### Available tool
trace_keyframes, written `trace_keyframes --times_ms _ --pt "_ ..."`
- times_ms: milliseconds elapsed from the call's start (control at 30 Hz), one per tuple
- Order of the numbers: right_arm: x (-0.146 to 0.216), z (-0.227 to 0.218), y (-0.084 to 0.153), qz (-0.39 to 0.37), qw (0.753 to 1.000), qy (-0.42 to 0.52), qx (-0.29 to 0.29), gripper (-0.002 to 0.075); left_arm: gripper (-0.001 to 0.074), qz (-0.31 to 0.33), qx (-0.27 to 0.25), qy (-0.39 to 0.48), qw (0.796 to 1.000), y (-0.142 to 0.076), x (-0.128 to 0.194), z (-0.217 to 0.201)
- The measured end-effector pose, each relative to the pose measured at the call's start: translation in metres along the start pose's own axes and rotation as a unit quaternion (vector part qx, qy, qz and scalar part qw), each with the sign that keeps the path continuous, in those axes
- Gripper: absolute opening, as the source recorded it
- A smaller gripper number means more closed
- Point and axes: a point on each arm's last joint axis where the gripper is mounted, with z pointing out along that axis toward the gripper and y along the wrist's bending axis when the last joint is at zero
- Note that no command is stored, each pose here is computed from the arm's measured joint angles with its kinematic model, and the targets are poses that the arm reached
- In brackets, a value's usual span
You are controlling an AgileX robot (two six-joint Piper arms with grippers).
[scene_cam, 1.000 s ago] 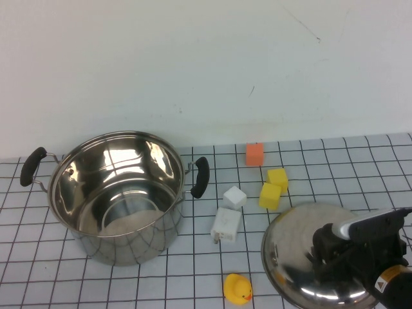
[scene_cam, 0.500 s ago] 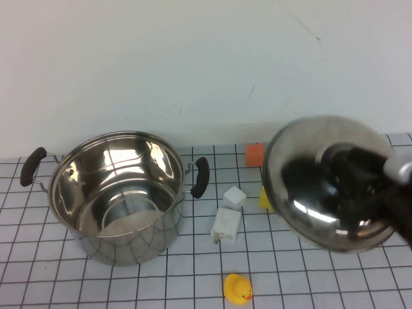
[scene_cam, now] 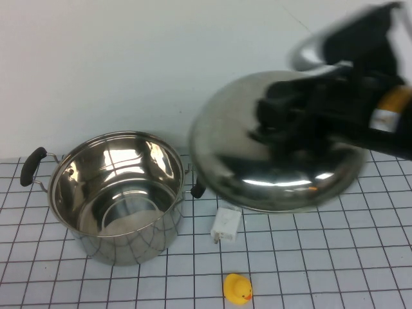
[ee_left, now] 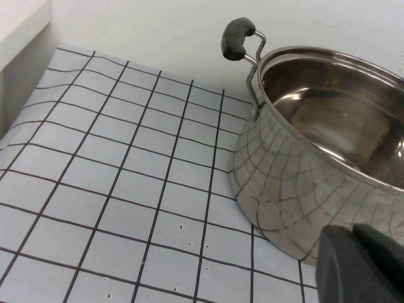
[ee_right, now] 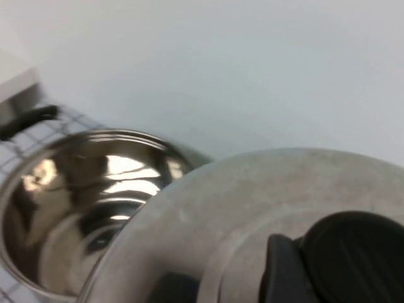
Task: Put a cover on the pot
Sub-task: Place the pot lid on the pot
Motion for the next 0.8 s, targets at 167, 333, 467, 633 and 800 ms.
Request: trace_keyframes --times_ms 167,333,467,633,800 --pt "-0.01 0.07 0.034 -0.016 0.999 0.019 -0.043 0.0353 -0.0003 0.0 0.0 0.0 1.0 0.0 0.0 0.0" --pt "-0.004 0.143 0.066 -0.027 0.997 0.035 -0.069 0.0353 -0.0003 0.0 0.0 0.0 1.0 0.0 0.0 0.0" --pt "0.004 0.191 0.083 -0.024 0.996 0.043 -0.078 0.0353 -0.0003 0.0 0.0 0.0 1.0 0.0 0.0 0.0" --pt "0.02 0.225 0.098 -0.023 0.994 0.062 -0.087 0.0353 -0.0003 0.0 0.0 0.0 1.0 0.0 0.0 0.0" --pt "0.018 0.232 0.108 -0.023 0.994 0.052 -0.094 0.0353 -0.0003 0.0 0.0 0.0 1.0 0.0 0.0 0.0"
